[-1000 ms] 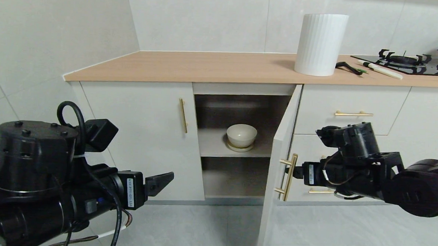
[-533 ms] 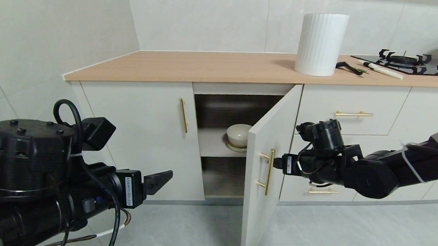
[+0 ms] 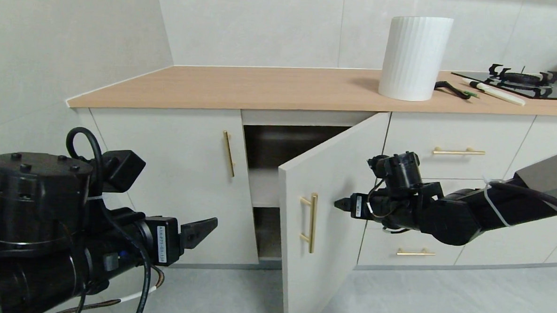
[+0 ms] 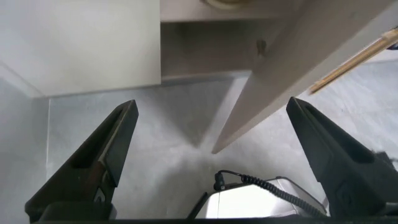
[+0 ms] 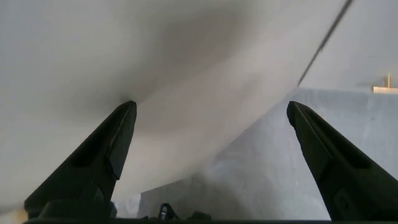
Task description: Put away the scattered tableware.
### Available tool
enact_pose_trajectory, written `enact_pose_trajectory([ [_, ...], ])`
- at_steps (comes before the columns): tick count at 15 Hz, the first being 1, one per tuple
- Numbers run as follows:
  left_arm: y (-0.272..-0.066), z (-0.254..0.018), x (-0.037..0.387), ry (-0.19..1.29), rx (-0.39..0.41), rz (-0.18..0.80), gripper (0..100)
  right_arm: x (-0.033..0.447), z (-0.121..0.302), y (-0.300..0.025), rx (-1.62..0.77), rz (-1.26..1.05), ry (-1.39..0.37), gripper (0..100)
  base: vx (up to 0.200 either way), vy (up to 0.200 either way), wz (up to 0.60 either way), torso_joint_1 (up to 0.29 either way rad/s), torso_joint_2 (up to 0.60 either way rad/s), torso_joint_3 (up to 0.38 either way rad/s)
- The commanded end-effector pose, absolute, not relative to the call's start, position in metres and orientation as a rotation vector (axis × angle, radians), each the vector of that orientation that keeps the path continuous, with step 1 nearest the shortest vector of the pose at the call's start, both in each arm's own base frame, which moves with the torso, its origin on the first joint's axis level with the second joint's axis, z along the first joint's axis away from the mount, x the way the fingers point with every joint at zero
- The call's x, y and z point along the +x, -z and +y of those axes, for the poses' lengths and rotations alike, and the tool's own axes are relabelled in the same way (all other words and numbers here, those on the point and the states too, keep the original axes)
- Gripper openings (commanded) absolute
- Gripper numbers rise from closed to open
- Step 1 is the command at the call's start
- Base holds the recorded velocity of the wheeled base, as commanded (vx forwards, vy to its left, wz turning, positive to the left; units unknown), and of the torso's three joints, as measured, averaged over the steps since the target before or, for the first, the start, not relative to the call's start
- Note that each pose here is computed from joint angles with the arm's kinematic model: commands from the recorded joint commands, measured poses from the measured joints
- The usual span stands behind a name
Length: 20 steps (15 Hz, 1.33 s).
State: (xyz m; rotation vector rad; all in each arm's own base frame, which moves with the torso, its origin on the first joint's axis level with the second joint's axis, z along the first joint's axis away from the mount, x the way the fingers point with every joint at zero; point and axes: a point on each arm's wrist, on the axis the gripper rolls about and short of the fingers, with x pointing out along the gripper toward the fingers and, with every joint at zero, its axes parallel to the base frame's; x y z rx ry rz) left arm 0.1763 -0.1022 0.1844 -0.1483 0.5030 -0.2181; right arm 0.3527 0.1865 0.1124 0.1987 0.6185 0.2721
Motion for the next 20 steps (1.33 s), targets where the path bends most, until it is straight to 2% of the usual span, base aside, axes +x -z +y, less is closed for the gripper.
enact_pose_trajectory([
  [1,-0.184,-0.103,0.177,0.219,-0.148,0.506,100,0.354,0.188,-0.111,0.198,0.620,-0.272,100,0.200,0.000,0.00,-0.007,0.00,0.002],
  [6,-0.184,-0.103,0.177,0.219,-0.147,0.504,100,0.353,0.201,-0.113,0.213,0.619,-0.332,100,0.040,0.000,0.00,0.000,0.00,0.000],
  [13,-0.185,-0.102,0.177,0.219,-0.151,0.499,100,0.385,0.246,-0.109,0.327,0.567,-0.365,100,0.000,0.000,0.00,0.000,0.00,0.000],
  [20,-0.185,-0.102,0.177,0.219,-0.152,0.497,100,0.418,0.265,-0.105,0.425,0.460,-0.249,100,0.000,0.000,0.00,0.000,0.00,0.000],
])
